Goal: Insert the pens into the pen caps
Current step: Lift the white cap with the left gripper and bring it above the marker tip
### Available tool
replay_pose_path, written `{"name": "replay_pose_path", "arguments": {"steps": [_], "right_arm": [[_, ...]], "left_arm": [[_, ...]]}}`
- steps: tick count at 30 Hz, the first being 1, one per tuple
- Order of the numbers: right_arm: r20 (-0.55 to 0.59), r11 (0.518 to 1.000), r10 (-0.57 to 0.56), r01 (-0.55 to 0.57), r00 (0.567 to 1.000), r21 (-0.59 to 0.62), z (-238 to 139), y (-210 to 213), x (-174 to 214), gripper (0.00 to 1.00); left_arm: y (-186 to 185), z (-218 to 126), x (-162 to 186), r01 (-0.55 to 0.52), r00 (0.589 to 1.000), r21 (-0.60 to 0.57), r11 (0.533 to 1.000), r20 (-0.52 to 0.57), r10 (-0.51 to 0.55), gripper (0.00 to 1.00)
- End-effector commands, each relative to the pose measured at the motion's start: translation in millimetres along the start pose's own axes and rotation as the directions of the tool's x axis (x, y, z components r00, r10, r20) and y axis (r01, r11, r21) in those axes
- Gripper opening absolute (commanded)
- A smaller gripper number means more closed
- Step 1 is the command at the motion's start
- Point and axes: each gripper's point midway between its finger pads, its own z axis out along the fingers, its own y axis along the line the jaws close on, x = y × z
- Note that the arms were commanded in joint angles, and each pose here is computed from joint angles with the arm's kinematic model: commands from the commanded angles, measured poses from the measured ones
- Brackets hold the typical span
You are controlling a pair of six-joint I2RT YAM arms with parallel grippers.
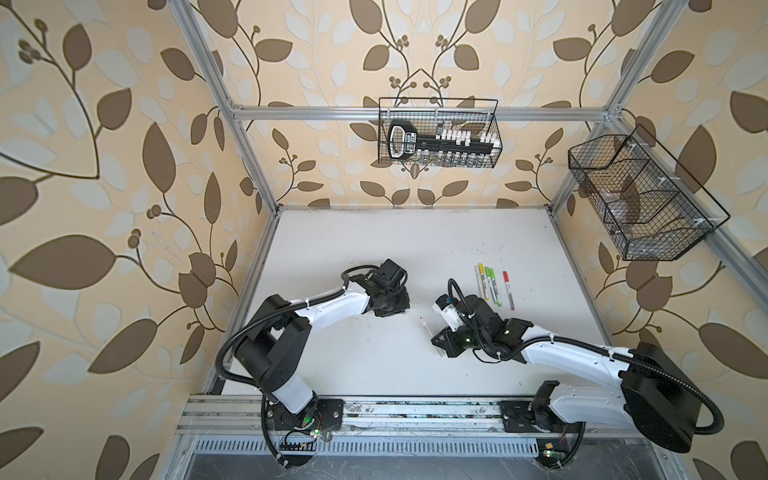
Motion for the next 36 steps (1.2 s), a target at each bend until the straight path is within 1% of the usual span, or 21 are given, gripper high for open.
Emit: {"name": "replay_pose_path", "arguments": {"steps": [1, 3, 6, 9, 11, 15, 18, 20, 24, 36], "right_arm": [[0.021, 0.999, 0.023, -0.022, 1.000, -0.030, 5, 2, -7, 0.03], [0.031, 0.999, 0.016, -0.015, 0.999, -0.042, 6, 5, -12, 0.03], [0.051, 0.998, 0.000, 0.003, 0.999, -0.060, 6, 9, -20, 0.03], [0.066, 0.998, -0.022, 0.026, 0.998, -0.062, 5, 12, -26, 0.03], [0.074, 0.998, -0.033, 0.037, 0.997, -0.057, 5, 14, -29, 0.03], [0.102, 0.998, -0.057, 0.059, 0.993, -0.017, 4, 14, -41, 0.02], [0.129, 0.998, -0.066, 0.066, 0.989, 0.007, 4, 17, -51, 0.02], [0.153, 0.998, -0.067, 0.069, 0.986, -0.008, 3, 23, -59, 0.02], [0.172, 0.998, -0.063, 0.064, 0.983, -0.001, 8, 29, -70, 0.02], [0.198, 0.996, -0.065, 0.077, 0.978, -0.049, 16, 45, -80, 0.02]], "left_arm": [[-16, -25, -22, -0.080, 0.992, 0.098, 0.992, 0.110, 0.070, 0.09], [-20, -40, -31, -0.097, 0.986, 0.142, 0.985, 0.149, 0.075, 0.09], [-21, -56, -41, -0.101, 0.978, 0.175, 0.979, 0.196, 0.066, 0.08], [-26, -71, -48, -0.113, 0.973, 0.235, 0.965, 0.224, 0.059, 0.08], [-28, -78, -49, -0.116, 0.972, 0.248, 0.962, 0.229, 0.058, 0.08], [-26, -83, -49, -0.095, 0.976, 0.227, 0.969, 0.212, 0.046, 0.06], [-23, -86, -48, -0.061, 0.979, 0.213, 0.975, 0.203, 0.017, 0.05], [-22, -88, -47, -0.043, 0.980, 0.215, 0.976, 0.201, -0.001, 0.05], [-20, -90, -43, -0.027, 0.982, 0.211, 0.977, 0.189, -0.014, 0.05], [-17, -94, -42, -0.015, 0.979, 0.215, 0.977, 0.201, -0.029, 0.05]]}}
